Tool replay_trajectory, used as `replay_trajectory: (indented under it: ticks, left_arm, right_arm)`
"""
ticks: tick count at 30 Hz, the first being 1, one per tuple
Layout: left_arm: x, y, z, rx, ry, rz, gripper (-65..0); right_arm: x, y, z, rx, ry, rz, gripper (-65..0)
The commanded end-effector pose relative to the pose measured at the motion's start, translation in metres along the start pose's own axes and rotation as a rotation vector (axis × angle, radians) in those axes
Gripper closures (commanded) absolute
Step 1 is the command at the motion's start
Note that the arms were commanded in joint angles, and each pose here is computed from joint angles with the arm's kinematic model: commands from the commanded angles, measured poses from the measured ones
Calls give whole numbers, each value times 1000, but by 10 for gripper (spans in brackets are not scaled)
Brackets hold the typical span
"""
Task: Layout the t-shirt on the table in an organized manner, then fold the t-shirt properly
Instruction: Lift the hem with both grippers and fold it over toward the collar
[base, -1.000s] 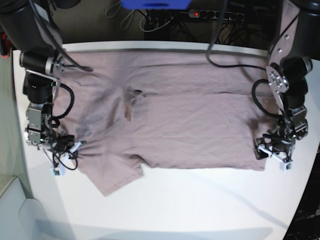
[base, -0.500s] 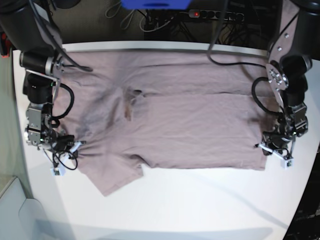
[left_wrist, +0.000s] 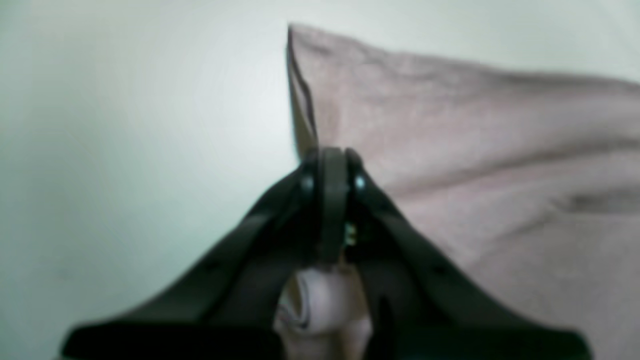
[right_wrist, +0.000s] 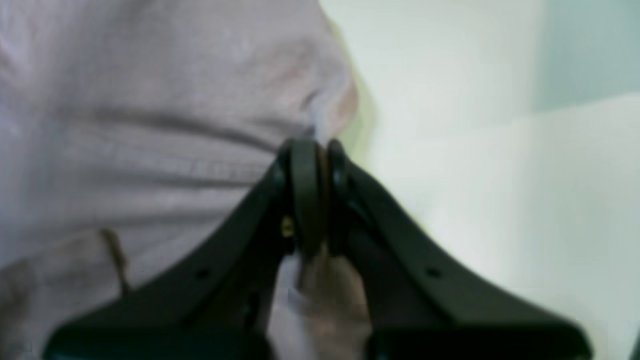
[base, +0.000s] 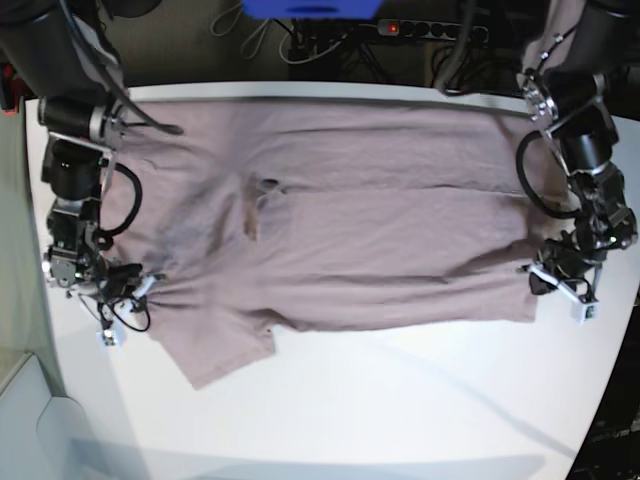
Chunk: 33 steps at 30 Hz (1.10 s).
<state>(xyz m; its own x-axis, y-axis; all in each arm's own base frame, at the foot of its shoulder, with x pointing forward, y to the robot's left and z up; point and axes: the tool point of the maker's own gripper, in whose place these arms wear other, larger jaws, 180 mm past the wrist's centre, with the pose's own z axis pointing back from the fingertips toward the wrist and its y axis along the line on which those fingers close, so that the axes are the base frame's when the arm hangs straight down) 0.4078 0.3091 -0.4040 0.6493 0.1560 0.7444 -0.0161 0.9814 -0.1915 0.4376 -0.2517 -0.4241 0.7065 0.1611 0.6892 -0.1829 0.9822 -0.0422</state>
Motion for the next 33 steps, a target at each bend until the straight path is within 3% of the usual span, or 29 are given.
replay_trajectory:
  ticks: [1,17,33]
  left_arm:
    - [29,0,7,-4,-78,-21,-2]
    - [51,-10,44,-16,-134,-75,-2]
    - [31,-11,73,-42,-163,-85,-2]
  right_arm:
    - [14,-11,10,-20,-36,37,0]
    - [45,25,89,-109,-236,257,0]
    - [27,47,148,-152,-294,383,0]
